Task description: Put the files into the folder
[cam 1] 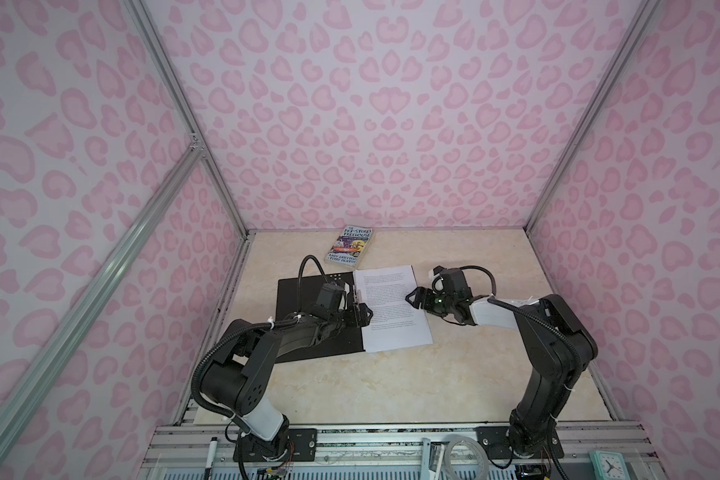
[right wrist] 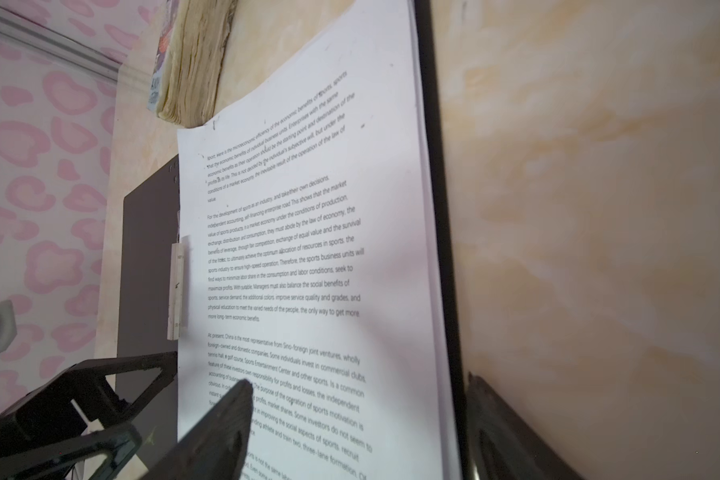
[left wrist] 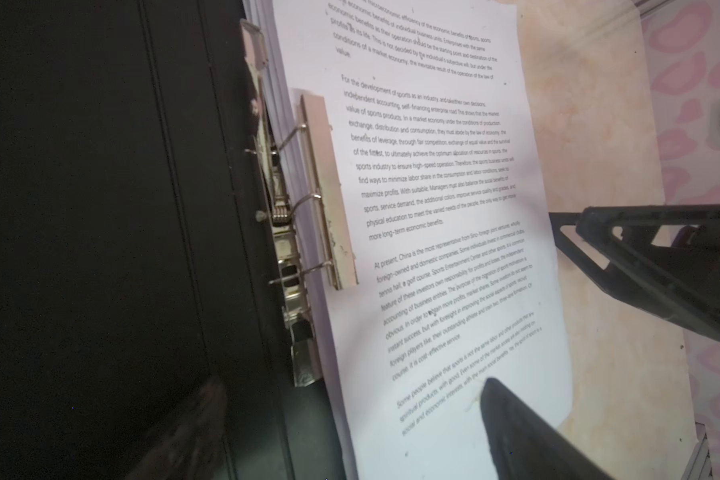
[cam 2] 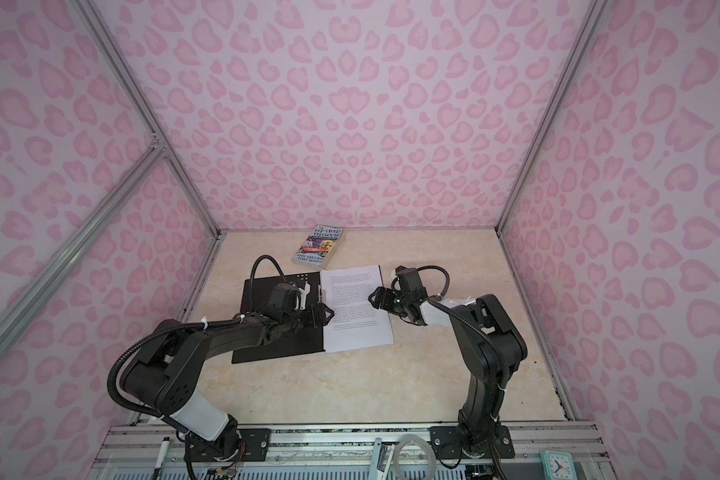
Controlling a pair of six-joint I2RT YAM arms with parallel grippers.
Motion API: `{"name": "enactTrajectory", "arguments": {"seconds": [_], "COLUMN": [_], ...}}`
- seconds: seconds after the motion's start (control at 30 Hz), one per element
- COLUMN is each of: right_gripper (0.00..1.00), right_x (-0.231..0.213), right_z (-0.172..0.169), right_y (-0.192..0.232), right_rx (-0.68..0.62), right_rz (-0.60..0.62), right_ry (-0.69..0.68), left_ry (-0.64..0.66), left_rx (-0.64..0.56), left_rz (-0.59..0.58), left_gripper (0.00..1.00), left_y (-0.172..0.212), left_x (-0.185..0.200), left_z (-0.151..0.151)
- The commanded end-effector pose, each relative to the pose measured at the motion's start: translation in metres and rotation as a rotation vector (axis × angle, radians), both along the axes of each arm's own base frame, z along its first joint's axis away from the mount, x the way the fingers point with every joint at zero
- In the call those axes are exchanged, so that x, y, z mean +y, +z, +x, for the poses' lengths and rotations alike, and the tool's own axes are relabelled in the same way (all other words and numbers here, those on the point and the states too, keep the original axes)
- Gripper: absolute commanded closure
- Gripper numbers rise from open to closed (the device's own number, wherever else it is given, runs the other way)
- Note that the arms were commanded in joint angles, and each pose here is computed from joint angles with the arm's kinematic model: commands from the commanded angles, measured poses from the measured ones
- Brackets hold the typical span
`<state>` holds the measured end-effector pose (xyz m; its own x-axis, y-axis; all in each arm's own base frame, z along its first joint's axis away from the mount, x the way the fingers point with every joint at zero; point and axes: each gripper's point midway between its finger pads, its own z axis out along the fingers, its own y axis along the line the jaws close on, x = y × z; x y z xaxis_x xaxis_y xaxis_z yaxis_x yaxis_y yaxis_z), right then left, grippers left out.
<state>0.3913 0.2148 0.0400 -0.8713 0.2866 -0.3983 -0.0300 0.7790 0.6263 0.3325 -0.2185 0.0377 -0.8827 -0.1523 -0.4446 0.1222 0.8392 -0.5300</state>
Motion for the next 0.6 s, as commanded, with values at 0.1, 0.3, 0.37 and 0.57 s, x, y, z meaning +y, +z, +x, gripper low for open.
{"name": "enactTrajectory", "arguments": {"seconds": [0.1, 0.3, 0.37, 0.57], "right_gripper": [0.19, 0.19, 0.19, 0.19], "right_x": [-0.021, -0.044, -0.055, -0.089], "right_z": [-0.030, -0.048, -0.056, -0.078], "right_y": [-0.010, -0.004, -0.003, 0.002], "right_rx": [0.098, 0.088, 0.082, 0.072], "right_rz": [0.042, 0.069, 0.071, 0.067], "right_ry": [-0.027, -0.076, -0.097, -0.168], "left_ry": [-0.091, -0.165, -0.191, -0.227], "left_rx": [0.189, 0.206, 0.208, 0.207], "left_rz": [0.018, 0.003, -0.006, -0.061], "left_gripper": [0.03, 0.03, 0.03, 0.03], "left_y": [-0.030, -0.031, -0.030, -0.024], "left_x": [-0.029, -0.062, -0.073, -0.101], "left_z": [-0.044, -0.063, -0.072, -0.100]}}
